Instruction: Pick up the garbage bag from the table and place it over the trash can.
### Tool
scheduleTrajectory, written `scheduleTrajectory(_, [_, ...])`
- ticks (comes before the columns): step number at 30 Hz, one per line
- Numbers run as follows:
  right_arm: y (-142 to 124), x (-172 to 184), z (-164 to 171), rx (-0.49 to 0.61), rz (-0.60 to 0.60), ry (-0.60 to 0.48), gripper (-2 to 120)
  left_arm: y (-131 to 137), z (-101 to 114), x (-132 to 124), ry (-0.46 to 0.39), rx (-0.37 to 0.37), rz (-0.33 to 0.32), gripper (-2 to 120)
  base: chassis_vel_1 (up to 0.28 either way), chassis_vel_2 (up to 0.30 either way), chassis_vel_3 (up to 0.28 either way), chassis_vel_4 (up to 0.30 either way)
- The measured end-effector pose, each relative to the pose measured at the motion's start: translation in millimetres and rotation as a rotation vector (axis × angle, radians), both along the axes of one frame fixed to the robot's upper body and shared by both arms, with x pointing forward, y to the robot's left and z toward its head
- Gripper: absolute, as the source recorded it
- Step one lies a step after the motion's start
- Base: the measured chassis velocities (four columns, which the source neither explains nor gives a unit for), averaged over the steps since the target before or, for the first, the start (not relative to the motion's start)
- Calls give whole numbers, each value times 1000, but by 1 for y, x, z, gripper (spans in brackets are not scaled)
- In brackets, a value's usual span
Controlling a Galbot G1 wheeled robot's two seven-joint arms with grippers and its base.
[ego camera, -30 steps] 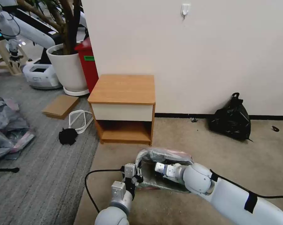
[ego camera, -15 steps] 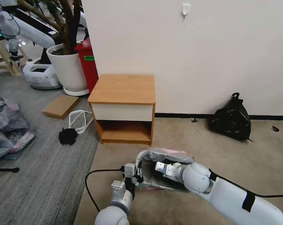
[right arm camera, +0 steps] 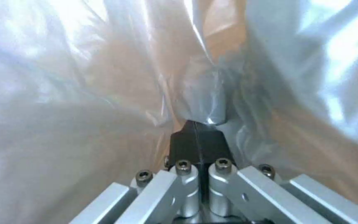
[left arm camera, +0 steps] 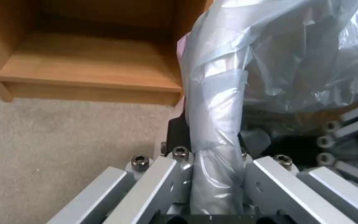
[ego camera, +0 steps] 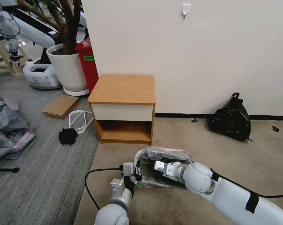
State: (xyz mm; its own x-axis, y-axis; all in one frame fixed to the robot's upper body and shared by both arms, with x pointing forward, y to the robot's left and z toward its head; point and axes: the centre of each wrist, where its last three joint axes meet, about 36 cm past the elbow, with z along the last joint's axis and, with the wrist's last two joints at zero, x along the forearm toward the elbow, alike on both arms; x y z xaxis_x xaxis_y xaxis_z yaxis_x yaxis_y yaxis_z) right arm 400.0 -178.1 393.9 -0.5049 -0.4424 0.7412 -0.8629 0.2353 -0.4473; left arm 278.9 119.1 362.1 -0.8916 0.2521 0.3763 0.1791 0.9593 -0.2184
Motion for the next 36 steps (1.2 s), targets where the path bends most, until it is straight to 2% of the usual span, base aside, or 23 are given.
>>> scheduleTrajectory(13, [-20, -9, 25, 19, 20, -25, 0, 3, -7, 17, 25, -14, 53, 2, 0, 0, 0, 0])
scheduleTrajectory(18, [-39, -14, 48, 50, 18, -52, 0, 5, -9, 25, 43, -25, 75, 2, 0, 0, 0, 0])
scheduleTrajectory(23, [-59, -26, 81, 85, 21, -106, 0, 6, -5, 30, 100, -76, 95, 2, 0, 0, 0, 0])
scheduleTrajectory(26, [-74, -28, 113, 113, 11, -199, 0, 8, 3, 30, 143, -124, 102, 2, 0, 0, 0, 0])
scheduleTrajectory(27, [-74, -28, 113, 113, 11, -199, 0, 8, 3, 30, 143, -124, 102, 2, 0, 0, 0, 0])
scheduleTrajectory(30, [-87, -23, 143, 179, -62, -337, 0, 12, 13, 26, 206, -162, 110, 2, 0, 0, 0, 0])
scheduleTrajectory(31, [-90, -20, 150, 219, -109, -386, 3, 14, 18, 25, 235, -176, 112, 2, 0, 0, 0, 0])
scheduleTrajectory(32, [-90, -20, 150, 219, -109, -386, 3, 14, 18, 25, 235, -176, 112, 2, 0, 0, 0, 0])
scheduleTrajectory(36, [-98, -16, 156, 363, -302, -510, 20, 26, 34, 21, 325, -191, 130, 2, 0, 0, 0, 0])
